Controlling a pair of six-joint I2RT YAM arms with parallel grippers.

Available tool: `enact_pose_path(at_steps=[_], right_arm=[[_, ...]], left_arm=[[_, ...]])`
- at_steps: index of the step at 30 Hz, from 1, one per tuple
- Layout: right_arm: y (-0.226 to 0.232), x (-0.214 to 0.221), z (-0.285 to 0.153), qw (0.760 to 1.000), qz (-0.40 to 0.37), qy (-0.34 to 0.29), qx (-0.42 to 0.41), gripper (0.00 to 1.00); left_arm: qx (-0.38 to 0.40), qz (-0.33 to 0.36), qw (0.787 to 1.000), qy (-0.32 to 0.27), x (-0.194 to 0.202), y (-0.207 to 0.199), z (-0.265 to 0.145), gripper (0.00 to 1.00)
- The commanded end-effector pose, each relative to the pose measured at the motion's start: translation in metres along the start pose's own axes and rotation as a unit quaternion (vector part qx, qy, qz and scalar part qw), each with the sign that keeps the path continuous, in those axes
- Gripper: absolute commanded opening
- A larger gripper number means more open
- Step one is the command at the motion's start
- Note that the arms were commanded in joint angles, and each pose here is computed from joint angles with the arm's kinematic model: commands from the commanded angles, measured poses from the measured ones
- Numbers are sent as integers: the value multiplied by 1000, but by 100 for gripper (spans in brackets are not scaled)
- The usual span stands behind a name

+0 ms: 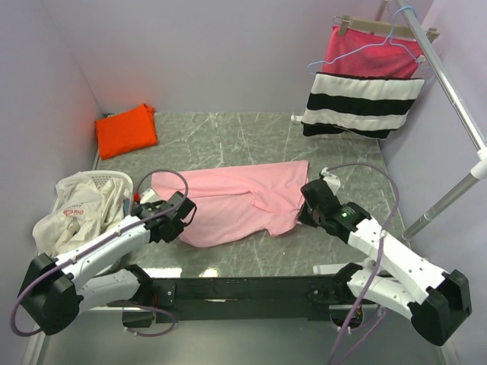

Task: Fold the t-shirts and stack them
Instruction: Grap the side of the flattened tshirt closest away from the robot with both arms, then fold the other side of the tshirt into a rectangle

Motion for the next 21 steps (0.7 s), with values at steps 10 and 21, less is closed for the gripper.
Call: enact_pose_path(at_steps=[10,21], right_arm=[[4,-73,36,997,-23,-61,36,0],[10,-102,87,997,-44,-30,61,0]], left_arm=[[-43,23,997,-62,-38,-7,4,1],[-49,25,995,-87,-77,-20,36,1]])
Point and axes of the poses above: each gripper's point midway between its finger pads, its own z axis out along the fingers, its own y axis along the line the jaws close on, x = y × z, the point moved 3 cm from there along -z, back along the fingers, and after that the axes turned 5 degrees about z, right-handed, at the moved point
